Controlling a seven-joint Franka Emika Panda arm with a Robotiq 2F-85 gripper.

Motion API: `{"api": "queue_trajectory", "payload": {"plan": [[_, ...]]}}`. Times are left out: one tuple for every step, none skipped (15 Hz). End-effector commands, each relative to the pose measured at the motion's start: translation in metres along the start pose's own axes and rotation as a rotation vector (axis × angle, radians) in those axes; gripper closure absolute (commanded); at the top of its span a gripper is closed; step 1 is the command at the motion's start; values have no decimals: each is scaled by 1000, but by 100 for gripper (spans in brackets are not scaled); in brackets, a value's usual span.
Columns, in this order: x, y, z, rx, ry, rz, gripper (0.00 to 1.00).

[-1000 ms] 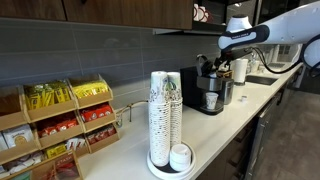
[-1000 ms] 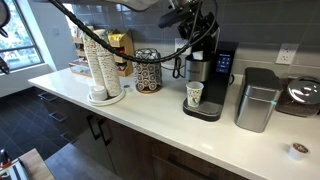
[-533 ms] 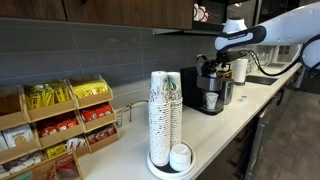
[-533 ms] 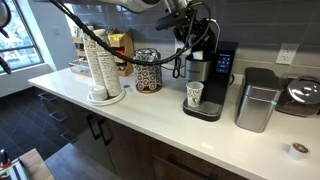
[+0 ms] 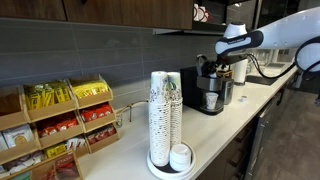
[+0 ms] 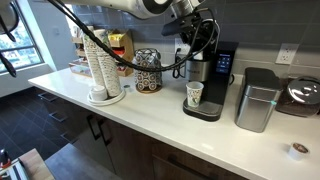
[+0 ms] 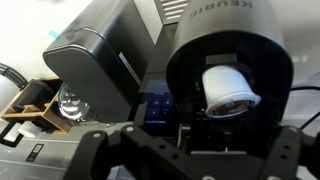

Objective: Open the lid of the coffee machine and place the pod inside

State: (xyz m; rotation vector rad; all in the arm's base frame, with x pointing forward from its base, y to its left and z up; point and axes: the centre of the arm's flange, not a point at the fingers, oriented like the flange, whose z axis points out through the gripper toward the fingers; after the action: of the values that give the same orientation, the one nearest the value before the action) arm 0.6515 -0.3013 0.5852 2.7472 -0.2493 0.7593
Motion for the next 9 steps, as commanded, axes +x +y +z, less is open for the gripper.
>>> {"api": "queue_trajectory", "payload": {"plan": [[-1,8,11,-9,14,35,0],[-2,10,13,-14,12,39,0],[-2,12,15,-19,9,40,0],[-3,13,17,-25,2,42,0],[-4,15,18,-31,-6,48,0],[-4,16,18,-36,-11,55,0],[-5,17,19,-42,-15,62,0],[-5,19,19,-49,-15,70,0],[-5,21,19,-57,-17,78,0]]}}
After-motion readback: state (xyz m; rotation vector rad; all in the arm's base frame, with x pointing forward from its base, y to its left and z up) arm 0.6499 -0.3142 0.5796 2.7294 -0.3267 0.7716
